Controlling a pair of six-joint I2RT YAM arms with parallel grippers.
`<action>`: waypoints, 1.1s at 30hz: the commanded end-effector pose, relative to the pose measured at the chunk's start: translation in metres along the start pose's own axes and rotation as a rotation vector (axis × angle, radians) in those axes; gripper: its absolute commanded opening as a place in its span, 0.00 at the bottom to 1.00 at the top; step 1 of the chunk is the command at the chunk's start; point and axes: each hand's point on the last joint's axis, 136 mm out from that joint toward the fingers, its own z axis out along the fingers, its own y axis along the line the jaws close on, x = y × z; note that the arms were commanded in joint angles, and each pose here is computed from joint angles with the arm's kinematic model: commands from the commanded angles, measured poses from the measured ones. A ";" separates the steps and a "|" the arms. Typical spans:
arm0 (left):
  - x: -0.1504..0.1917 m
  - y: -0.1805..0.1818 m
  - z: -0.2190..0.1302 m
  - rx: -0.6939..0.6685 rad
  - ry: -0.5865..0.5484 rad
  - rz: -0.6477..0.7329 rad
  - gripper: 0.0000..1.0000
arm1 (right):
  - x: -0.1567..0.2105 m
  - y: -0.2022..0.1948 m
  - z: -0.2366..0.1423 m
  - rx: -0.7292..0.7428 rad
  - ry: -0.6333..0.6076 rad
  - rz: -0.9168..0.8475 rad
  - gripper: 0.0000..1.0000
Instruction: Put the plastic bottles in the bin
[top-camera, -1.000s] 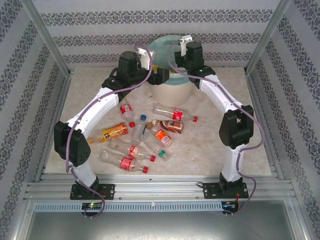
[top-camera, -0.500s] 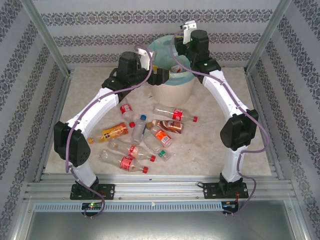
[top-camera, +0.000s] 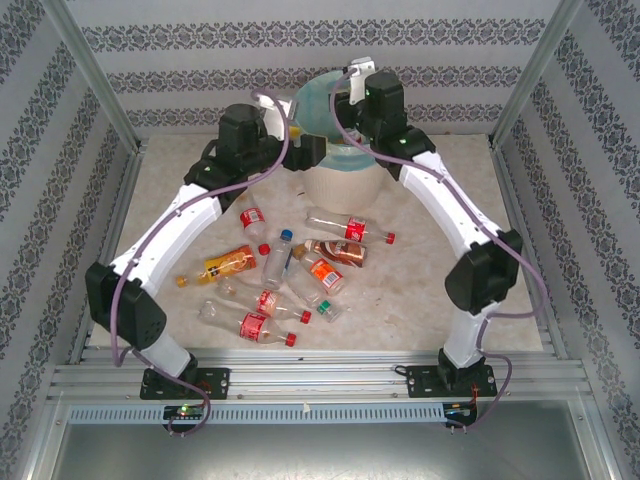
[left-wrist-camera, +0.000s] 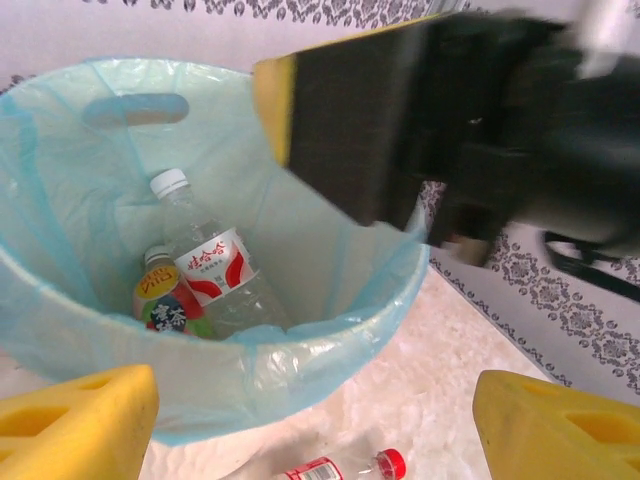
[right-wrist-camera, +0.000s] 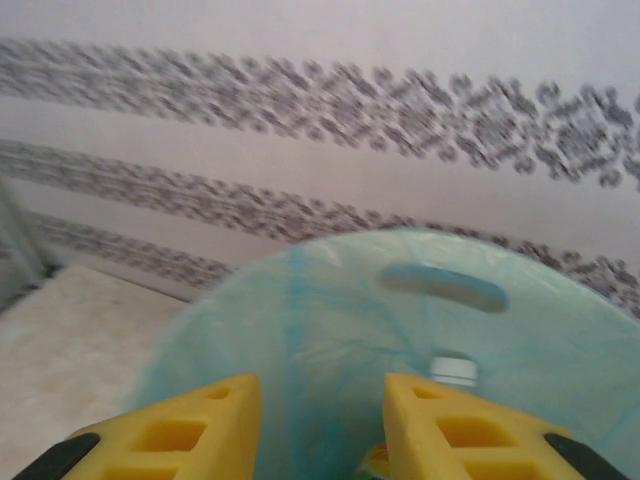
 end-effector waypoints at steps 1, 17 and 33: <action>0.008 0.001 -0.032 -0.046 0.012 -0.039 0.82 | -0.051 0.040 -0.065 -0.127 -0.132 -0.016 0.39; 0.185 0.027 -0.100 -0.174 0.456 -0.075 0.83 | 0.206 0.126 -0.175 -0.445 0.247 -0.006 0.48; 0.209 -0.019 -0.094 0.208 0.323 0.265 0.89 | 0.377 0.114 -0.244 -0.362 0.375 -0.092 0.57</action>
